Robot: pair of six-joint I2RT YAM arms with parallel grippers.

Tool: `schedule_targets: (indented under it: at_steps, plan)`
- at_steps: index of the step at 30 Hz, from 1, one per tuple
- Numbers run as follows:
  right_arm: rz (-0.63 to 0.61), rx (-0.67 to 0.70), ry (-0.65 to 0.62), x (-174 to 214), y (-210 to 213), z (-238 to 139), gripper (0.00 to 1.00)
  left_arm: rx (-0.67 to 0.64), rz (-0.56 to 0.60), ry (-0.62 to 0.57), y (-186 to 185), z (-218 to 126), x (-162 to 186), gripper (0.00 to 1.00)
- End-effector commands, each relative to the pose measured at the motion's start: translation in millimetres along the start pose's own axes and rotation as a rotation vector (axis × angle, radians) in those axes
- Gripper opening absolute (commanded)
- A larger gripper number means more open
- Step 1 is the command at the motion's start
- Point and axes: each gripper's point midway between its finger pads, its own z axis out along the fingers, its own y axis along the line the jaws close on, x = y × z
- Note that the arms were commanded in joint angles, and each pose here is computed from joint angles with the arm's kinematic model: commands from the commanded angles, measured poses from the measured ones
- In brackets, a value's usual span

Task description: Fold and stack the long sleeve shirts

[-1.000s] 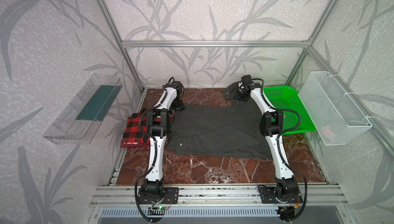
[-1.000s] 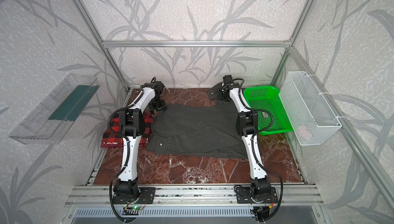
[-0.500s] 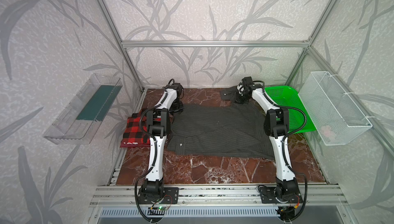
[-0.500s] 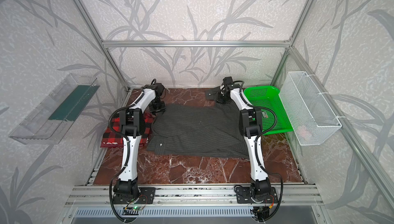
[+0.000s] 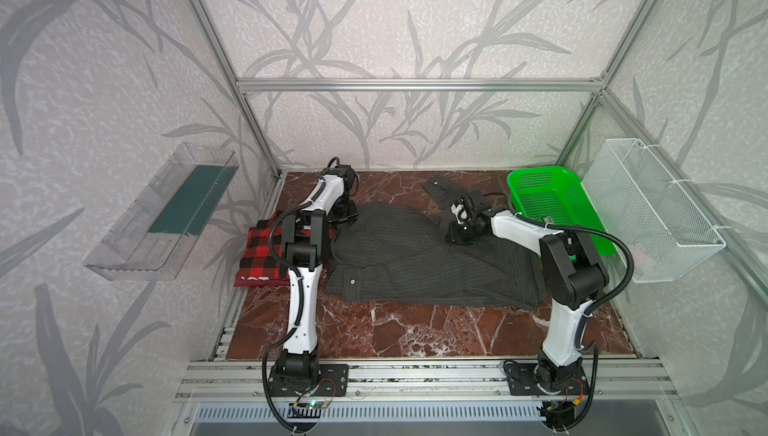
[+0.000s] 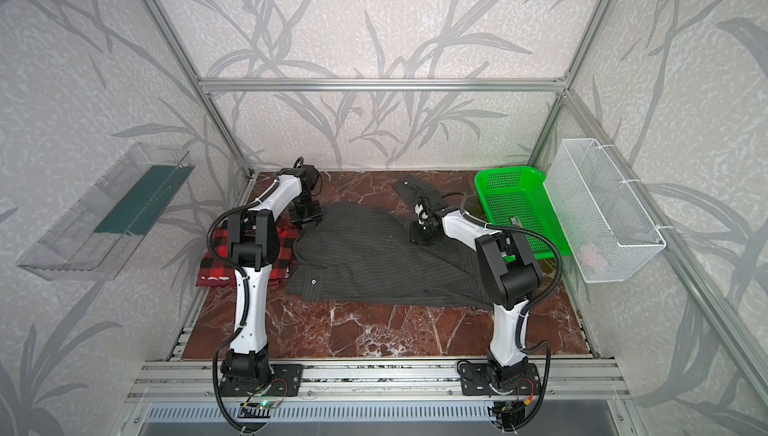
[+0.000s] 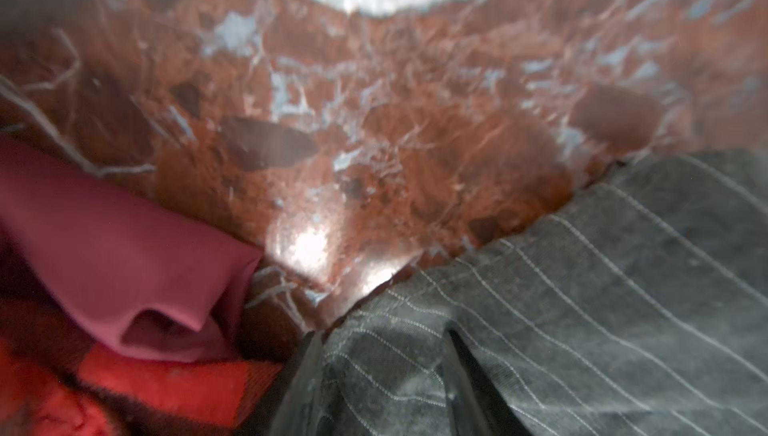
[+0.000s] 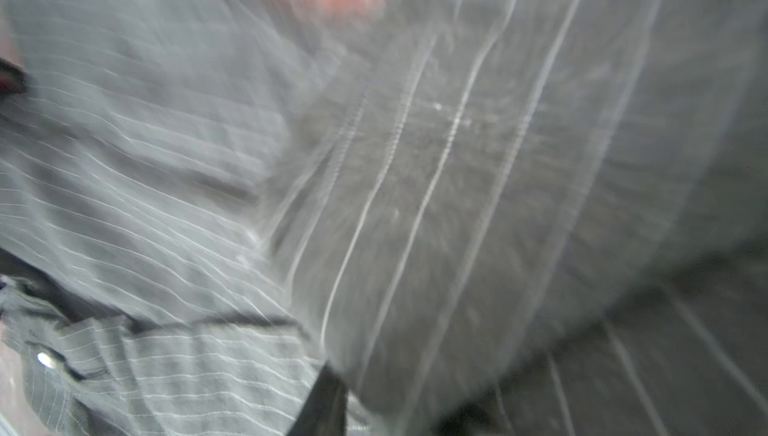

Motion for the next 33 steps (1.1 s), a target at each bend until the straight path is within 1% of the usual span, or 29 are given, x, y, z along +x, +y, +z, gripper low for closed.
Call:
schedule_targets:
  at_steps: [1,5,7,10,16,21,24,30,33]
  plan:
    - [-0.042,-0.034,-0.139,-31,20,-39,0.39,0.006,-0.002,-0.004,1,-17,8,0.5]
    - [-0.133,0.042,-0.261,-68,25,-78,0.5,-0.001,0.005,-0.007,4,-19,11,0.51]
    - [-0.156,0.079,-0.276,-86,25,-87,0.51,-0.004,0.008,-0.008,4,-20,11,0.52]
    - [-0.194,0.141,-0.283,-115,20,-87,0.53,-0.007,0.012,-0.01,5,-20,11,0.52]
    - [-0.264,0.248,-0.225,-165,10,-53,0.54,-0.005,0.014,-0.014,4,-20,9,0.52]
    - [-0.28,0.297,-0.128,-183,-6,-15,0.55,0.001,0.012,-0.013,2,-20,10,0.52]
    - [-0.297,0.314,-0.126,-193,-11,0,0.55,0.012,0.011,-0.015,0,-22,10,0.53]
    - [-0.282,0.265,-0.118,-190,-16,34,0.6,0.018,0.013,-0.021,-2,-23,8,0.53]
    - [-0.27,0.253,-0.075,-180,-20,49,0.6,0.024,0.013,-0.022,-3,-24,7,0.52]
